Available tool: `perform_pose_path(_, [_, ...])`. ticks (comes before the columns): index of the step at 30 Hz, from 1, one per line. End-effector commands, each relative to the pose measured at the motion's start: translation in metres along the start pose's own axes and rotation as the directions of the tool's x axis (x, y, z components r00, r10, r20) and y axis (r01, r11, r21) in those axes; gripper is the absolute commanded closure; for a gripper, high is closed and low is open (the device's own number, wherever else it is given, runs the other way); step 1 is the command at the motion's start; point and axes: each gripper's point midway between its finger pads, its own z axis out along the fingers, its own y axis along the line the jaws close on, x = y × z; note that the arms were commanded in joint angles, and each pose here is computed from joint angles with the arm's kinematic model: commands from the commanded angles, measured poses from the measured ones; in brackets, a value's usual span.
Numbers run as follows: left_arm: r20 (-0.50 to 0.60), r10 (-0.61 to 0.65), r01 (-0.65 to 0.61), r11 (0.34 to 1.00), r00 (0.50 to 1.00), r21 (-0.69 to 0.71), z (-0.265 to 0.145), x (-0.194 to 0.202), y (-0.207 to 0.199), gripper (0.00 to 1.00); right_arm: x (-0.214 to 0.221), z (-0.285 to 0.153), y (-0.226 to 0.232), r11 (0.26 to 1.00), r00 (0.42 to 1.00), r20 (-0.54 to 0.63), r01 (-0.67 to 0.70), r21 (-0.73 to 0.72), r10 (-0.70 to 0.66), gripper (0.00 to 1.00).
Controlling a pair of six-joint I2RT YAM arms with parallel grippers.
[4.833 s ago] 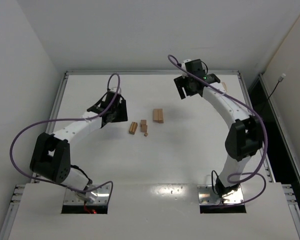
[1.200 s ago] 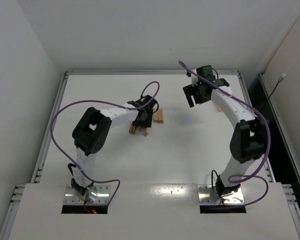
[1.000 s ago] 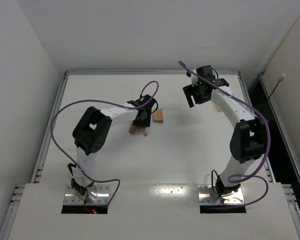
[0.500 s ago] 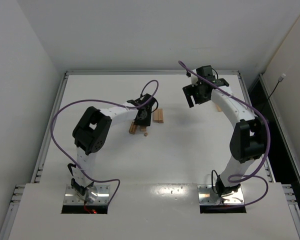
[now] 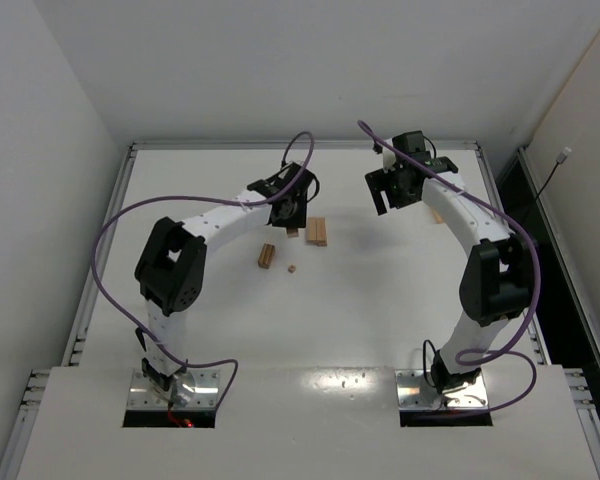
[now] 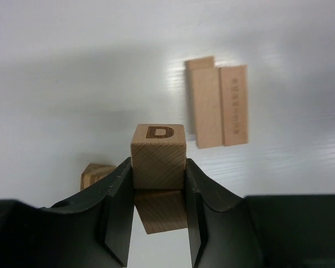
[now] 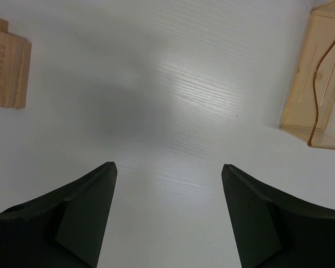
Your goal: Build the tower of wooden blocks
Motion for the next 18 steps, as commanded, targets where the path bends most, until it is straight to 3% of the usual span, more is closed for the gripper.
perform_pose_path(1, [0.039,-0.012,0.010,0.999,0.999,0.053,-0.019,-0.027,-0.017,1.00,-0.014,-0.009,0.002,1.000,0.998,0.050,-0.031,-0.006,0.031,0.27])
perform_pose_path(10, [0.044,0.003,-0.009,0.992,0.999,0.125,-0.010,-0.051,-0.055,1.00,-0.014,-0.009,0.003,0.999,0.997,0.050,-0.052,-0.007,0.053,0.27])
perform_pose_path(18, [0.031,0.039,-0.043,0.992,0.999,0.116,0.002,-0.052,-0.058,1.00,-0.014,-0.009,-0.001,0.998,0.997,0.049,-0.060,-0.002,0.060,0.27])
